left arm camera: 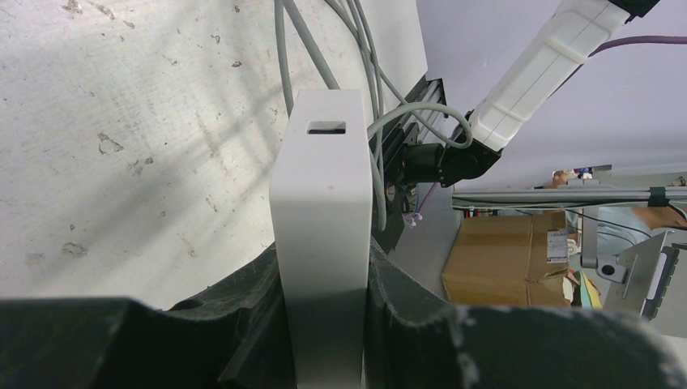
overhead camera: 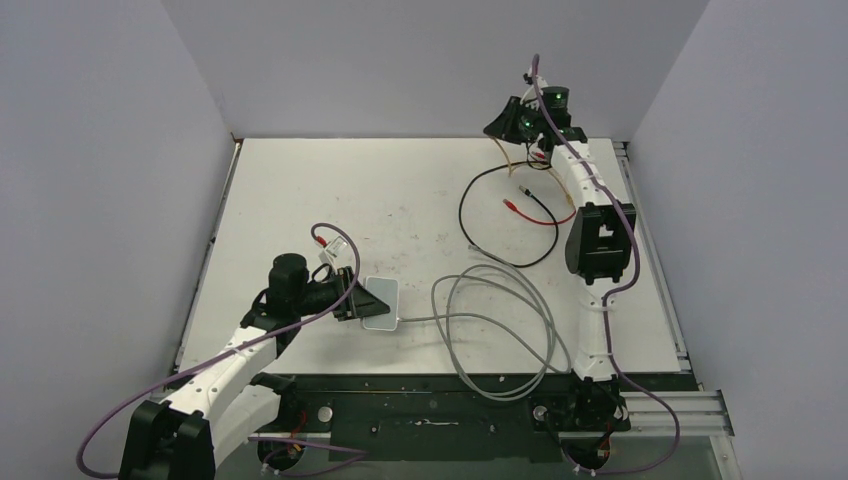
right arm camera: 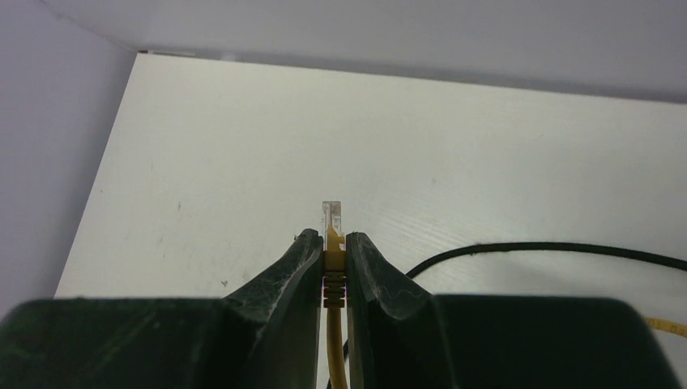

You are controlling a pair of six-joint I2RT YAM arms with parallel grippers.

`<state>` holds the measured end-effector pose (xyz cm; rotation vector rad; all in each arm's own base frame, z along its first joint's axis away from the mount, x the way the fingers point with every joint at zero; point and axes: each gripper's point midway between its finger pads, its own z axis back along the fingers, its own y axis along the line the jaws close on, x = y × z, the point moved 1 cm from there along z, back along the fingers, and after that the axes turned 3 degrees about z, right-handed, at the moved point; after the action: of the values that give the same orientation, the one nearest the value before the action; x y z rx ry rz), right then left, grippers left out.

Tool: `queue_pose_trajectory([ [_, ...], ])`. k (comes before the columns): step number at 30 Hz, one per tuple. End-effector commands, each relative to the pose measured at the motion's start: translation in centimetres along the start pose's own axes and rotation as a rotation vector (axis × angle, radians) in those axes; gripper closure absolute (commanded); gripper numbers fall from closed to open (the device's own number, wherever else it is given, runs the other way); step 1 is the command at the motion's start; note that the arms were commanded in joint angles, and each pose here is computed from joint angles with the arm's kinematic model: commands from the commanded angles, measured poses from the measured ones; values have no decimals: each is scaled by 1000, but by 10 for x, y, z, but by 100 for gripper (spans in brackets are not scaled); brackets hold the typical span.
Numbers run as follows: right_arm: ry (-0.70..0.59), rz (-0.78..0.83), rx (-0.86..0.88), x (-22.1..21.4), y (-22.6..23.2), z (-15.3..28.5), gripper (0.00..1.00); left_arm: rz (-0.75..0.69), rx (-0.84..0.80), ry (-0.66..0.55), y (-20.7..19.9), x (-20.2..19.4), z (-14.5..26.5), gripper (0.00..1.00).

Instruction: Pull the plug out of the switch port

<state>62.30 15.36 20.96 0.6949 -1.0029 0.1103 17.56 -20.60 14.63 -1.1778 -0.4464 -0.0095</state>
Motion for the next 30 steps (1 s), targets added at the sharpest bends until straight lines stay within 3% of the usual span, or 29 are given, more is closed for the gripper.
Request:
queue_pose_trajectory([
  [1, 62, 33, 73, -27, 29, -14, 92, -55, -40, -15, -10, 8, -1, 100],
  [9, 177, 57, 109, -74, 56, -32, 87, -57, -42, -15, -10, 8, -1, 100],
  [16, 226, 63, 50, -84, 56, -24, 77, -62, -42, -24, -12, 9, 0, 100],
  [19, 225, 85, 12, -78, 56, -13, 66, -65, -42, -27, -13, 10, 0, 100],
  [24, 191, 115, -47, -63, 61, 10, 35, -70, -42, -28, -13, 12, -1, 100],
  [30, 165, 130, -43, -51, 75, 32, 20, -75, -44, -29, -15, 15, -2, 100],
])
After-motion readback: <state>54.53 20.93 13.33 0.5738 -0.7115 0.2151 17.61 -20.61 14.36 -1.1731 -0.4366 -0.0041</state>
